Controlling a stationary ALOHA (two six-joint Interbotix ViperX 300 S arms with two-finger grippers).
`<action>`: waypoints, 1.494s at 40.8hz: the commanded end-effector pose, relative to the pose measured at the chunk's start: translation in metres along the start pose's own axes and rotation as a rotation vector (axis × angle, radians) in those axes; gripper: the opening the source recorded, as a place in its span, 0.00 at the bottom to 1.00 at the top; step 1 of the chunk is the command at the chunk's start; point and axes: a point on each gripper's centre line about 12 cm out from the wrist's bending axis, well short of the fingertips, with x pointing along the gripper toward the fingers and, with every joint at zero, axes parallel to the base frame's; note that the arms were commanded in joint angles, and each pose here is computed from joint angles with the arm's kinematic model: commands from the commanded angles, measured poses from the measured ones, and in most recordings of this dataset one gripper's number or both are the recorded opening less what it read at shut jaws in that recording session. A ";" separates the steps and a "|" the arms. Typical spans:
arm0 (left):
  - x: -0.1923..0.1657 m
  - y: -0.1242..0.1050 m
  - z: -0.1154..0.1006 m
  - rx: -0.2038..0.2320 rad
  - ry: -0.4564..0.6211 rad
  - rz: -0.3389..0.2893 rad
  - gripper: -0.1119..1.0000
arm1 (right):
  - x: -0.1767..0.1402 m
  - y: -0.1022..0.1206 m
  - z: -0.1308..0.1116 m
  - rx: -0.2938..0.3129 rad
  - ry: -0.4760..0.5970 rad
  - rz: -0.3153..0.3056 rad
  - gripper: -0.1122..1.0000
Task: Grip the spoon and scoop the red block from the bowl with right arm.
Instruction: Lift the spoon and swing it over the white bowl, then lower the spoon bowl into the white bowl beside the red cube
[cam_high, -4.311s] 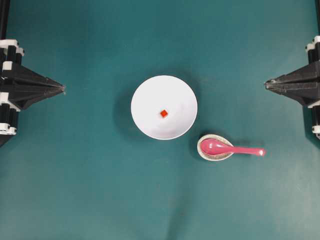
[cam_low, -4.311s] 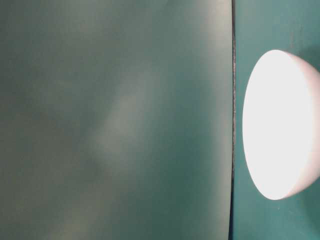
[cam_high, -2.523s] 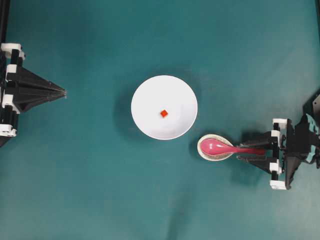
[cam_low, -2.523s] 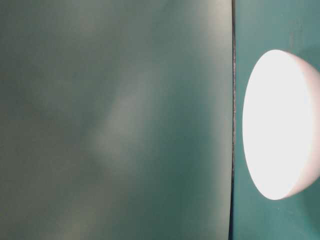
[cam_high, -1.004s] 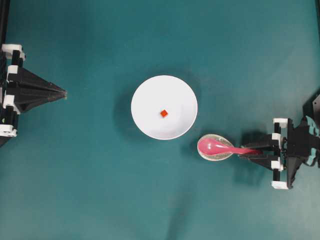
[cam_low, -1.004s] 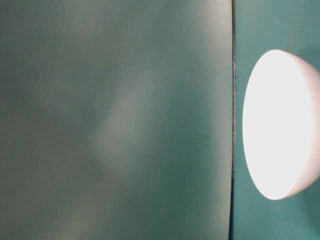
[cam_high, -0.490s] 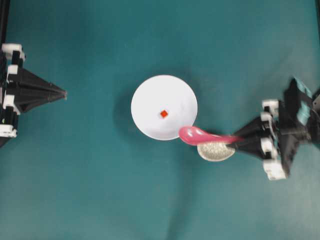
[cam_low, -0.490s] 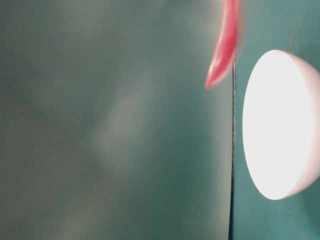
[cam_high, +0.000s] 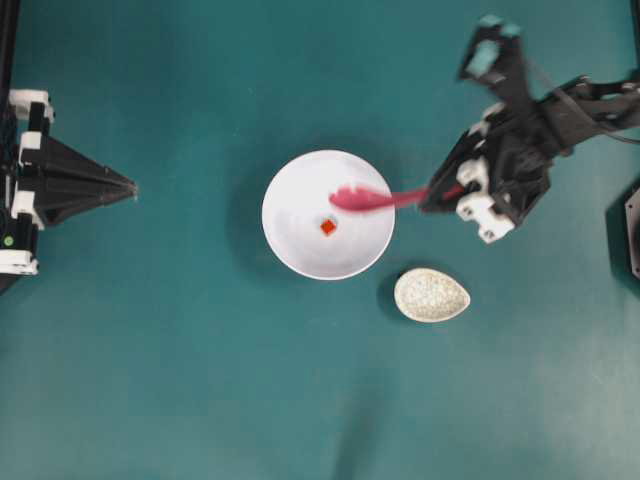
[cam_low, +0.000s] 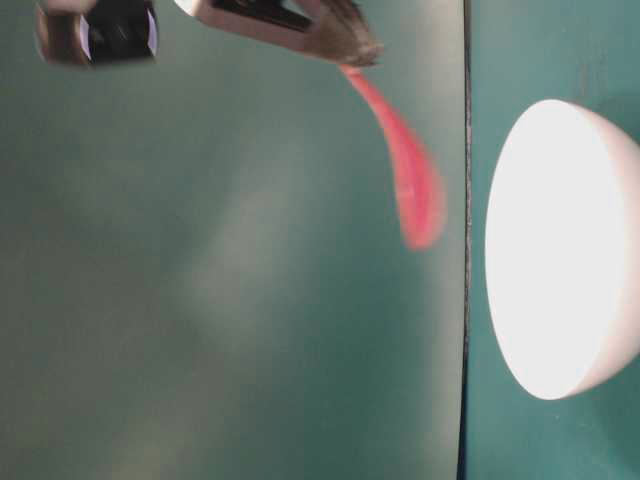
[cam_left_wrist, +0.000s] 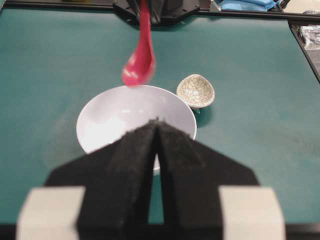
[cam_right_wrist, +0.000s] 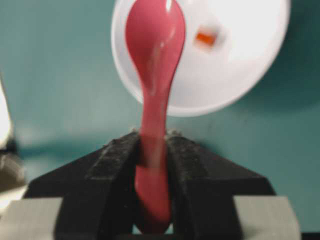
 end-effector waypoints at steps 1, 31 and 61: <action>0.002 0.000 0.010 0.005 -0.025 -0.001 0.10 | 0.006 0.006 0.017 -0.031 0.055 -0.004 0.29; 0.007 0.000 0.004 0.005 0.002 0.000 0.10 | 0.041 0.002 0.039 -0.206 0.362 -0.237 0.29; 0.007 0.000 0.006 0.006 -0.003 -0.001 0.10 | 0.074 0.003 0.037 -0.268 0.336 -0.240 0.29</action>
